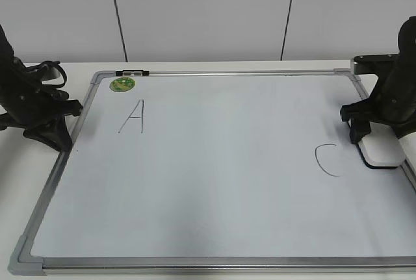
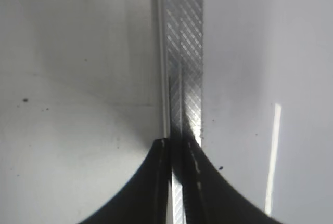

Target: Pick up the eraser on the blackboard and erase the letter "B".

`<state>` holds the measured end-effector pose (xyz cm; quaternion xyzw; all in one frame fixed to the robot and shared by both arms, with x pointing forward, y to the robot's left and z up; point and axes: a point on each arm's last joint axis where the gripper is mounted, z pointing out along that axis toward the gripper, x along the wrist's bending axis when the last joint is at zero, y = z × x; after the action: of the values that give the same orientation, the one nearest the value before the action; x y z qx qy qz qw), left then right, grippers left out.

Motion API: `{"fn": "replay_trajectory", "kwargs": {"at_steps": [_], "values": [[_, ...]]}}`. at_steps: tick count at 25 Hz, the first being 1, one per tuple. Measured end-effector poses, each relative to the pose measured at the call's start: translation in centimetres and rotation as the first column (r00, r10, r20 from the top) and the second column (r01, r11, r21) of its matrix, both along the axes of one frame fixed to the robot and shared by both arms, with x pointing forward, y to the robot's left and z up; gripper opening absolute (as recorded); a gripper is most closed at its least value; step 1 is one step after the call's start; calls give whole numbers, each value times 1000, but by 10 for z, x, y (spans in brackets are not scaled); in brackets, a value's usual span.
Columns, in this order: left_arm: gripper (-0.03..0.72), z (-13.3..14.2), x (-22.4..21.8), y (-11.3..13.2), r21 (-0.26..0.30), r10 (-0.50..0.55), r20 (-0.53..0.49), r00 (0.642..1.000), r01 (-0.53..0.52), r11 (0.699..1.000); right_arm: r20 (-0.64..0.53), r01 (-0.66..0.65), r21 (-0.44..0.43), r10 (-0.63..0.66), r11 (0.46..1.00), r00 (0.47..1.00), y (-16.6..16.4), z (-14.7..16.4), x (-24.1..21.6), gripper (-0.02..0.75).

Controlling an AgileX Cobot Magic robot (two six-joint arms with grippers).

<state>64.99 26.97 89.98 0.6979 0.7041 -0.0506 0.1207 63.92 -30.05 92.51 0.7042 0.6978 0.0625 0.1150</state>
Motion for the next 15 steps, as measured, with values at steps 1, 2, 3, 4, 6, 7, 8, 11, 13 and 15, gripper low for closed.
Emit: {"fn": "replay_trajectory", "kwargs": {"at_steps": [1,2,3,4,6,7,8,11,13,15], "values": [[30,0,0,0,0,0,0,1000,0,1000,-1,2,-1,-2,1000,1000,0,-3,0,543],[31,0,0,0,0,0,0,1000,0,1000,1,3,-5,-3,1000,1000,-1,-3,1,543],[31,0,0,0,0,0,0,1000,0,1000,5,9,-6,-9,1000,1000,-1,-3,1,543],[31,0,0,0,0,0,0,1000,0,1000,13,14,-13,-14,1000,1000,-1,-3,1,543],[31,0,0,0,0,0,0,1000,0,1000,21,22,-24,-21,999,1000,-3,-4,2,543],[31,0,0,0,0,0,0,1000,0,1000,30,21,-32,-20,999,999,-3,-3,3,543],[31,0,0,0,0,0,0,1000,0,1000,33,19,-35,-18,999,999,-4,-3,3,543],[31,0,0,0,0,0,0,1000,0,1000,35,18,-40,-17,999,999,-4,-3,4,543],[31,0,0,0,0,0,0,1000,0,1000,35,20,-40,-18,999,999,-4,-3,4,543],[32,0,0,0,0,0,0,1000,0,1000,39,18,-41,-16,999,999,-4,-3,4,543]]}}
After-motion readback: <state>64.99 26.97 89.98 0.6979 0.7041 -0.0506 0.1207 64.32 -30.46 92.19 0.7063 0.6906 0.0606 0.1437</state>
